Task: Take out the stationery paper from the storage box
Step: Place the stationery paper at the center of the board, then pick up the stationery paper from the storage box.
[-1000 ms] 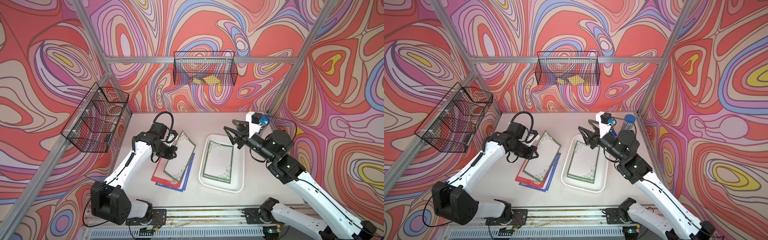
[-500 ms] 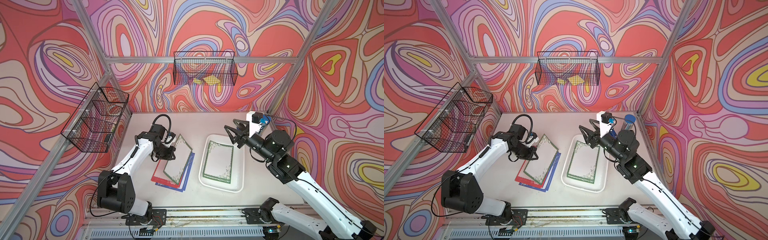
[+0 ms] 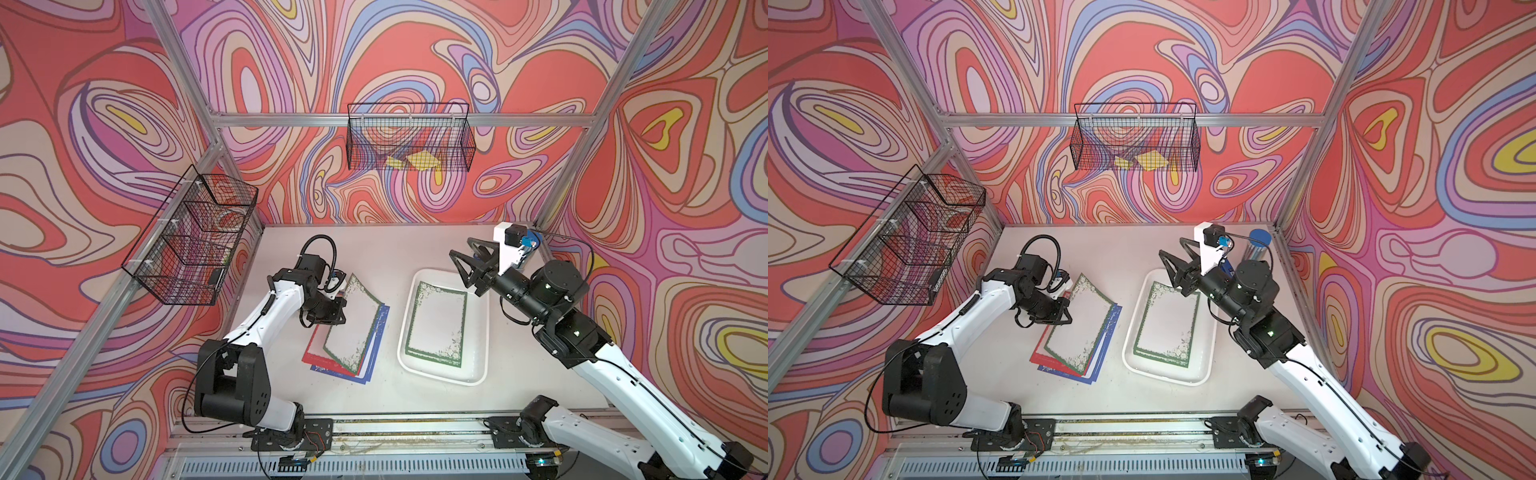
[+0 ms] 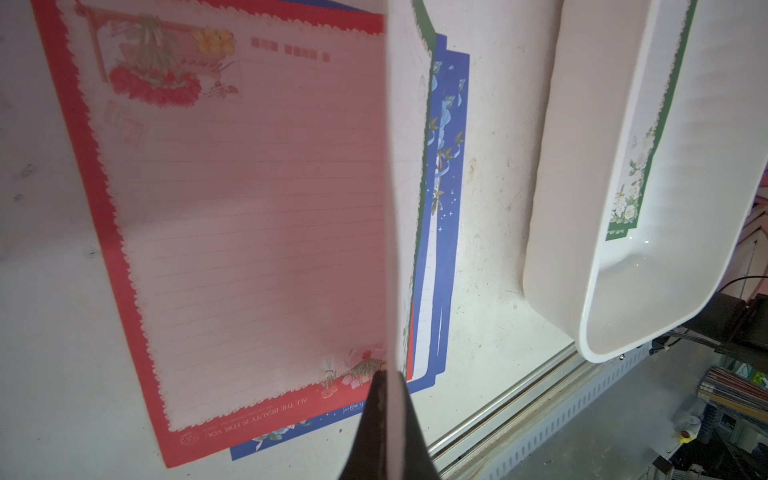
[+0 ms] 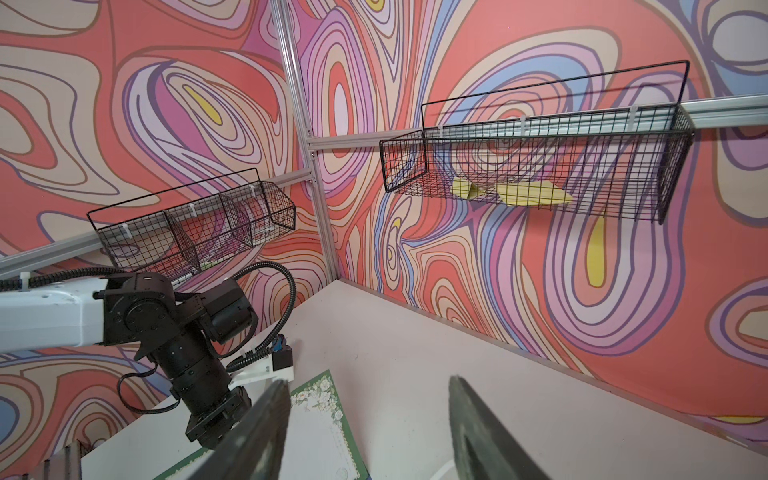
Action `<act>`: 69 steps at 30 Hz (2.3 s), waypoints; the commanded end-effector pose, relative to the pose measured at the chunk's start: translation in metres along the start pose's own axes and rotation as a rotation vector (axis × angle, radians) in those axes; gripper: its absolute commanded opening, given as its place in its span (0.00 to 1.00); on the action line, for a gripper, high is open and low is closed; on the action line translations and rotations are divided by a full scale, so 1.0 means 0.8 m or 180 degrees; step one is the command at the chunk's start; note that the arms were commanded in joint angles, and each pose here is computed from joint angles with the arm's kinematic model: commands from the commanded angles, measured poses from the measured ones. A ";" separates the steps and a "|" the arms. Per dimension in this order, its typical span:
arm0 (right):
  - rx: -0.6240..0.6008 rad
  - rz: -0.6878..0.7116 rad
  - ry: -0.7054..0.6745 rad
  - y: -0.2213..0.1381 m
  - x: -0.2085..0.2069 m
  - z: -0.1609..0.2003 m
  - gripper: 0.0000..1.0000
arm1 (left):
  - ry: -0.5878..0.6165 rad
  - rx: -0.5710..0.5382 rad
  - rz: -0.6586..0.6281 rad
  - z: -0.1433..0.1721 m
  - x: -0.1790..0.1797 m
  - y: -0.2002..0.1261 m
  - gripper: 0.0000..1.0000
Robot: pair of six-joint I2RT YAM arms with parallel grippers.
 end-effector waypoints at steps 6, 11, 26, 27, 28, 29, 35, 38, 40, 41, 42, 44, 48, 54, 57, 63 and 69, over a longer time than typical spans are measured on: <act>-0.0028 0.0021 0.0000 -0.005 0.001 -0.006 0.64 | -0.0086 0.0037 -0.0192 0.000 0.025 0.010 0.00; -0.0037 0.0022 -0.0013 -0.006 0.001 -0.008 0.64 | -0.0153 0.0038 -0.0299 0.001 0.038 0.015 0.00; -0.0034 -0.0028 -0.0065 0.002 0.002 -0.008 0.64 | -0.0439 0.0264 -0.0919 -0.001 0.086 0.032 0.26; -0.0025 -0.0029 -0.0064 0.003 0.002 -0.008 0.64 | -0.0452 0.0263 -0.0972 -0.001 0.090 0.031 0.28; -0.0024 -0.0030 -0.0064 0.003 0.002 -0.008 0.64 | -0.0457 0.0270 -0.1017 -0.001 0.092 0.030 0.29; -0.0020 -0.0031 -0.0066 0.005 0.002 -0.008 0.64 | -0.0466 0.0262 -0.1061 -0.001 0.095 0.029 0.31; 0.0001 -0.0052 -0.0059 0.010 0.003 -0.007 0.64 | -0.0492 0.0248 -0.1308 -0.002 0.108 0.024 0.35; 0.0026 -0.0015 -0.0051 0.012 0.000 -0.004 0.64 | -0.0494 0.0227 -0.1371 -0.003 0.110 0.020 0.35; 0.0071 0.0054 -0.0034 0.014 -0.004 0.000 0.64 | -0.0489 0.0169 -0.1475 -0.005 0.115 0.014 0.35; 0.0094 0.0098 -0.0028 0.014 -0.007 0.002 0.64 | -0.0484 0.0133 -0.1515 -0.006 0.116 0.010 0.35; 0.0132 0.0160 -0.0012 0.015 -0.011 0.005 0.64 | -0.0478 0.0075 -0.1568 -0.008 0.117 0.005 0.35; 0.0192 0.0280 0.0003 0.015 -0.018 0.010 0.64 | -0.0454 -0.0081 -0.1648 -0.013 0.118 -0.006 0.35; 0.0301 0.0603 0.0066 0.015 -0.037 0.022 0.64 | -0.0374 -0.0536 -0.1681 -0.027 0.110 -0.037 0.35; 0.0437 0.1036 0.0101 0.012 -0.063 0.037 0.65 | -0.0069 -0.1592 -0.1299 -0.045 0.063 -0.104 0.35; 0.0482 0.1167 0.0098 0.011 -0.070 0.042 0.65 | 0.0105 -0.1982 -0.0977 -0.047 0.031 -0.133 0.37; 0.0574 0.1220 0.0107 0.016 -0.074 0.053 0.65 | 0.0444 -0.2380 -0.0649 -0.050 -0.024 -0.168 0.48; 0.0820 0.1256 0.0183 0.020 -0.076 0.073 0.66 | 0.1327 -0.2479 -0.0265 -0.046 -0.116 -0.175 0.51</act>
Point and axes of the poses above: each gripper's point midway between its finger pads, its own y axis out along the fingers, its own x axis along the line the jaws close on, z = x × y, the point moved 2 cm from there along -y, back along the fingers, and after that the axes turned 6 degrees about -y, right-handed, at the moved point
